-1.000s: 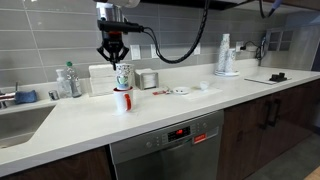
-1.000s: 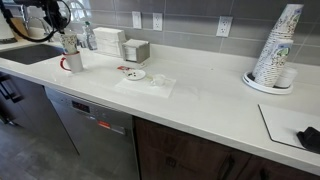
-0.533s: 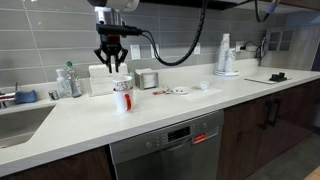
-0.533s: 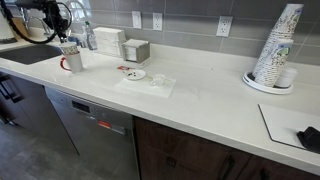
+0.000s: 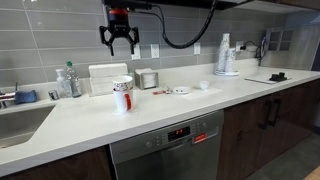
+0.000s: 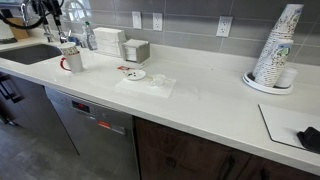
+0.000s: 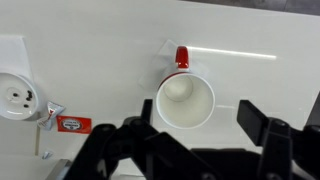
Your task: Pick up the styrofoam cup in front of the paper towel metal rack and put it in the white and red mug cup on the table
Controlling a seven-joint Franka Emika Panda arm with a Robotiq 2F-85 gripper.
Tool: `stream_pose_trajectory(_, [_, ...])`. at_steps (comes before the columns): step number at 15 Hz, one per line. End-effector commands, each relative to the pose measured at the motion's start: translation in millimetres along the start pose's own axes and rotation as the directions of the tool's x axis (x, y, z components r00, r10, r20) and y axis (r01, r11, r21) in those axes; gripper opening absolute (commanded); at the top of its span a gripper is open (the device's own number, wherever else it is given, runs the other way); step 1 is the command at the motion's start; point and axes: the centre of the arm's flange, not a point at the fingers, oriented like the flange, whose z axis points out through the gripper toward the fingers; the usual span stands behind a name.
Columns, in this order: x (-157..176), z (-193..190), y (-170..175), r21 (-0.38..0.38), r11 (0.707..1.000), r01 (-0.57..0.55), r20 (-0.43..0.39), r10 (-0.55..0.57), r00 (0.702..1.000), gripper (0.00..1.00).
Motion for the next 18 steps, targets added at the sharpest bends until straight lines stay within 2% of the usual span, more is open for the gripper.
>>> stream_pose_trajectory(1, [-28.0,-11.2,60.4,0.028,0.996,-0.088,0.009,0.088,0.996,1.0])
stream_pose_trajectory(8, [-52.5,-15.0,170.5,-0.009,0.967,-0.253,-0.003,0.253,0.967,1.0])
stream_pose_trajectory(11, [-64.1,-8.0,207.7,-0.029,0.96,-0.277,-0.001,0.277,0.961,1.0])
stream_pose_trajectory(13, [-71.6,1.7,233.6,-0.069,0.956,-0.284,-0.033,0.282,0.959,1.0])
stream_pose_trajectory(16, [-76.5,19.7,266.2,-0.094,0.963,-0.253,-0.092,0.245,0.965,1.0])
stream_pose_trajectory(17, [-54.6,1.5,248.3,-0.08,0.957,-0.279,-0.05,0.275,0.96,1.0])
stream_pose_trajectory(18, [-56.0,5.6,254.7,-0.082,0.956,-0.281,-0.053,0.278,0.959,1.0])
